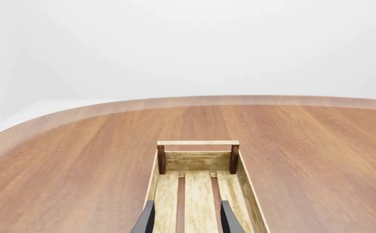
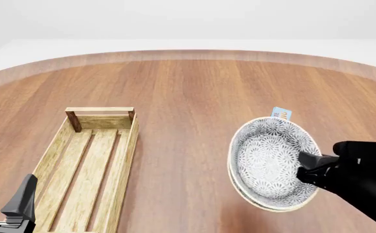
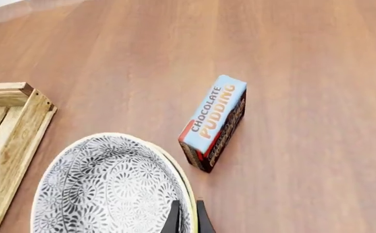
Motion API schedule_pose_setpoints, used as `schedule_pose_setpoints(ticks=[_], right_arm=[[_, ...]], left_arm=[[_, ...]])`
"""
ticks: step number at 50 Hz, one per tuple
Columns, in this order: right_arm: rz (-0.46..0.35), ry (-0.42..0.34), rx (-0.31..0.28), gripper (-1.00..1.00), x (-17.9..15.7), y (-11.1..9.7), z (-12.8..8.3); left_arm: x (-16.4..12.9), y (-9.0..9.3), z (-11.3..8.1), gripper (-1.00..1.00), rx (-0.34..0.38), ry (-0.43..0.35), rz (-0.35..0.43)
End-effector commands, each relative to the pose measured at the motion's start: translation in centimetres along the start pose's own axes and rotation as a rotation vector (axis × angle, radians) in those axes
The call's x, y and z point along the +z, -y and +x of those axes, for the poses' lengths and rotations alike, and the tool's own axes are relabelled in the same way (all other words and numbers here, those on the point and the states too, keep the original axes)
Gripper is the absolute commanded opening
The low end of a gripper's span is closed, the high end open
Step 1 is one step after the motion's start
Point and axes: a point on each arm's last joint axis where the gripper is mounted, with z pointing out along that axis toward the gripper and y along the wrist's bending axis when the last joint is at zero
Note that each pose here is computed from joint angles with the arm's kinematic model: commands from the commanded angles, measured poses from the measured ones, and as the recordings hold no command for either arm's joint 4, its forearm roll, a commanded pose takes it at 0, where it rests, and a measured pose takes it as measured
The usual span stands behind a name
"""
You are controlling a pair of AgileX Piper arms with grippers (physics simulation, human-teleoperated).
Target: Stack the left bowl on the right bowl and place them in the tray.
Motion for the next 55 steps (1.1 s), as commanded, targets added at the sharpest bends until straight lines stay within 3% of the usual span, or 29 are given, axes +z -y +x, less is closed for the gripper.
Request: schedule_pose_setpoints(ticks=[1, 7, 21, 33, 55], right_arm=[[-0.026, 0.066, 0.024, -1.00, -1.4, -1.3, -5.6], [-0.039, 0.088, 0.013, -1.00, -1.0, -2.0, -8.0], [-0.146, 0.088, -0.060, -1.00, 2.8, -6.4, -14.5], [-0.229, 0.085, -0.096, -1.00, 5.9, -10.5, -17.6], [-0.355, 0.082, -0.136, -1.00, 8.3, -16.7, -19.8]], left_arm=[[0.0, 0.0, 0.0, 1.00, 0.000, 0.000, 0.000], [0.0, 0.0, 0.0, 1.00, 0.000, 0.000, 0.000], [0.0, 0.0, 0.0, 1.00, 0.000, 0.000, 0.000], [0.0, 0.0, 0.0, 1.00, 0.000, 0.000, 0.000], [0.0, 0.0, 0.0, 1.00, 0.000, 0.000, 0.000]])
